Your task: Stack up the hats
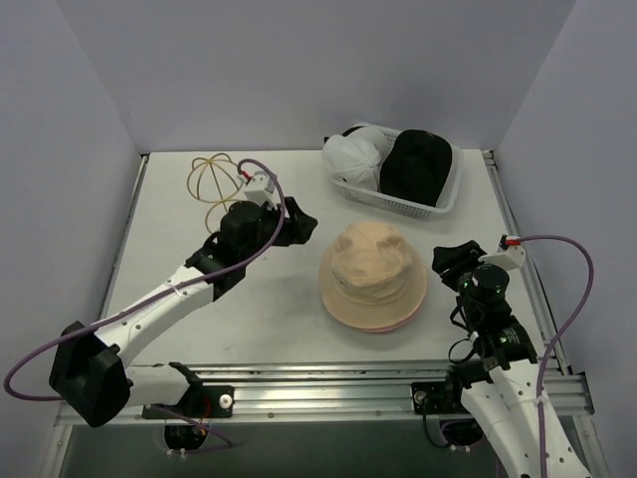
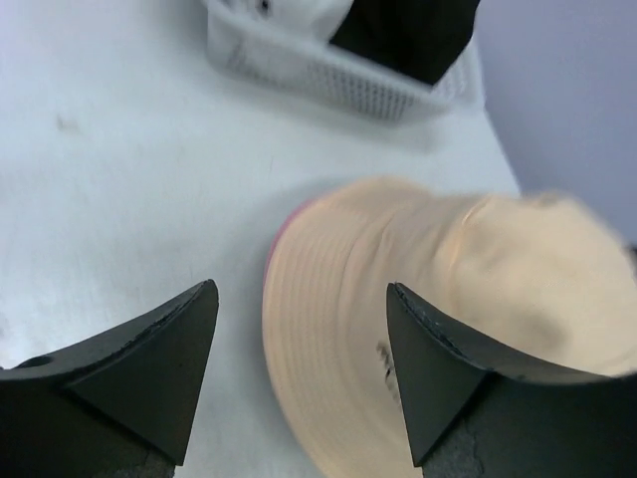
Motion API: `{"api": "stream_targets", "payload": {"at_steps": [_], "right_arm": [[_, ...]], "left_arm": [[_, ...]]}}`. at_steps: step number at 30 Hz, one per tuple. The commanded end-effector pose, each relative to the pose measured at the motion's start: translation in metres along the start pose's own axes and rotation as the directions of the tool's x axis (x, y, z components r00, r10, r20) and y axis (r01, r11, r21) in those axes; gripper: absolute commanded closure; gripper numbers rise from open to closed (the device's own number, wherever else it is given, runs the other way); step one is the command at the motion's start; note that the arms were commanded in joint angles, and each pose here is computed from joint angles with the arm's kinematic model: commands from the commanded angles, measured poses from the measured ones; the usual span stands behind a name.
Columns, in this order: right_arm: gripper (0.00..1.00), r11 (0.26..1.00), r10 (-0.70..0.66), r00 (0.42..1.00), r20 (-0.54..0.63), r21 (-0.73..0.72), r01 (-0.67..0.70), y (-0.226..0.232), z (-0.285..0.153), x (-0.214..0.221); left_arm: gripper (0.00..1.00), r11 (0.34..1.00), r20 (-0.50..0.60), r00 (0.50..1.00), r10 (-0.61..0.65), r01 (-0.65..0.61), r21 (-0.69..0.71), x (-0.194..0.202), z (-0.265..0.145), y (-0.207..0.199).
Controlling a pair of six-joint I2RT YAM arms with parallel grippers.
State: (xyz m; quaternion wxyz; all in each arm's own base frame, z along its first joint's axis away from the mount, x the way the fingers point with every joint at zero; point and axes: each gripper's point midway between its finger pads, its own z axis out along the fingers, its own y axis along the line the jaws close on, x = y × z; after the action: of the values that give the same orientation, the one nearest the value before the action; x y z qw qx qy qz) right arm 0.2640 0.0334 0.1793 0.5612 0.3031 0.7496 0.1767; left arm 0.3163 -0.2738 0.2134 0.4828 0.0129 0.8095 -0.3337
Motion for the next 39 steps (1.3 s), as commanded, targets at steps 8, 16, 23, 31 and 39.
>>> {"api": "stream_targets", "payload": {"at_steps": [8, 16, 23, 31, 39], "right_arm": [[0.53, 0.933, -0.115, 0.99, -0.076, -0.349, 0.082, 0.079, -0.038, -0.014], [0.52, 0.877, -0.232, 0.972, -0.036, -0.441, 0.192, 0.092, -0.07, -0.024], [0.52, 0.846, -0.29, 0.955, -0.054, -0.482, 0.23, 0.091, -0.089, -0.017], [0.52, 0.832, -0.279, 0.96, -0.024, -0.504, 0.23, 0.093, -0.098, -0.021], [0.52, 0.832, -0.294, 0.956, -0.006, -0.495, 0.252, 0.097, -0.096, -0.029]], "left_arm": [[0.23, 0.969, 0.069, 0.969, 0.238, -0.232, -0.086, -0.135, 0.052, -0.019], [0.24, 0.941, 0.0, 0.942, 0.334, -0.334, -0.064, -0.147, 0.126, -0.017], [0.24, 0.936, -0.013, 0.936, 0.351, -0.351, -0.022, -0.146, 0.18, -0.015], [0.24, 0.933, -0.018, 0.933, 0.358, -0.358, 0.028, -0.122, 0.246, -0.001], [0.39, 0.952, 0.02, 0.954, 0.3, -0.301, 0.059, -0.119, 0.28, 0.021]]}}
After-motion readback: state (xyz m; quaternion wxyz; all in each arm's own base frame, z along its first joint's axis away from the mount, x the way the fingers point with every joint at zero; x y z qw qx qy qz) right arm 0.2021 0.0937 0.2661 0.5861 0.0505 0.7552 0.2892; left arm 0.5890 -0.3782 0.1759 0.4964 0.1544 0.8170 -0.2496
